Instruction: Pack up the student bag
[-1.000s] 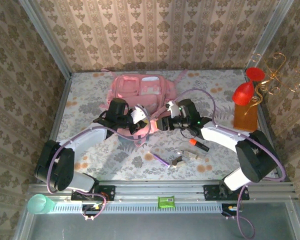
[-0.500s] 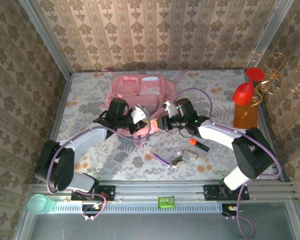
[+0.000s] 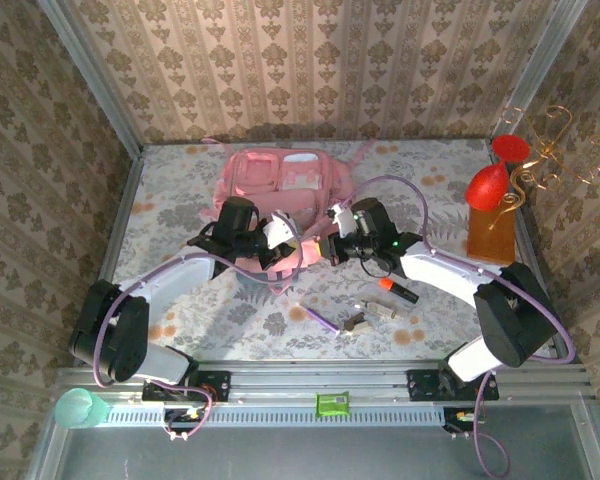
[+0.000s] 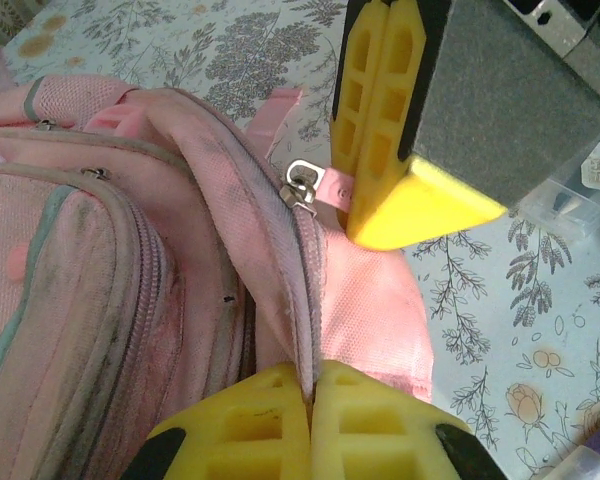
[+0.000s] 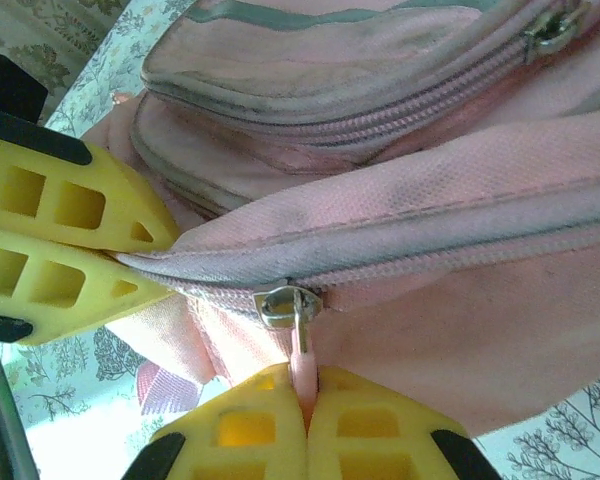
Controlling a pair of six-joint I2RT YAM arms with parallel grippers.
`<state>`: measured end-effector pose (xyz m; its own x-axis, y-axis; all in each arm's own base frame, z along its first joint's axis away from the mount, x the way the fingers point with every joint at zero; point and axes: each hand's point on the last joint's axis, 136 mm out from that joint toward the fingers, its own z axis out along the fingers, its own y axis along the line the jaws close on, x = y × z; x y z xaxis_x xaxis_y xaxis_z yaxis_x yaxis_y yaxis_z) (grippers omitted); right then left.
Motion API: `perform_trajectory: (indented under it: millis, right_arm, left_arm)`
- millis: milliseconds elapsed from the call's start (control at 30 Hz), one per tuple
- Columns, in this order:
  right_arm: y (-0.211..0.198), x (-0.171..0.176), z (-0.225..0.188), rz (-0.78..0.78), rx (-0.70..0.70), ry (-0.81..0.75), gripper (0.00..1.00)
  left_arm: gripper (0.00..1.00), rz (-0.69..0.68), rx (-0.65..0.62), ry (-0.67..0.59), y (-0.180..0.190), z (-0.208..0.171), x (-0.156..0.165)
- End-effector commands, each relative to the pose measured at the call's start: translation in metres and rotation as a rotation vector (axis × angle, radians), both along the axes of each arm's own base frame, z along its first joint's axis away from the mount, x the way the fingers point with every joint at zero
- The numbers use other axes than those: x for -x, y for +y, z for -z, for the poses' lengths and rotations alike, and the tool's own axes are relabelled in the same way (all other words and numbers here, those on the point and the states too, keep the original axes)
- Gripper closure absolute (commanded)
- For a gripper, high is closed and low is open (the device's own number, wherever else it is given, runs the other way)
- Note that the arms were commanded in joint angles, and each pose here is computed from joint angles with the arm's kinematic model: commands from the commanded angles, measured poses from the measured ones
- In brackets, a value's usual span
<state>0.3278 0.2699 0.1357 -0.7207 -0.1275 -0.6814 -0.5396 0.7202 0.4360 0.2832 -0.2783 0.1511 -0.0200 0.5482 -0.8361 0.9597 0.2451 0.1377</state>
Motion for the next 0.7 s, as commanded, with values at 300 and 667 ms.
perform_trajectory:
  millis: [300,667]
  right_arm:
    - [-0.090,-0.035,0.030,0.324,0.230,0.121,1.00]
    - [-0.150,-0.095,0.052,0.592,0.384,0.146,1.00]
  left_arm:
    - [1.00,0.016,0.035,-0.067,0.008,-0.022,-0.002]
    - [1.00,0.134,0.112,-0.069,0.004,-0.037,0.024]
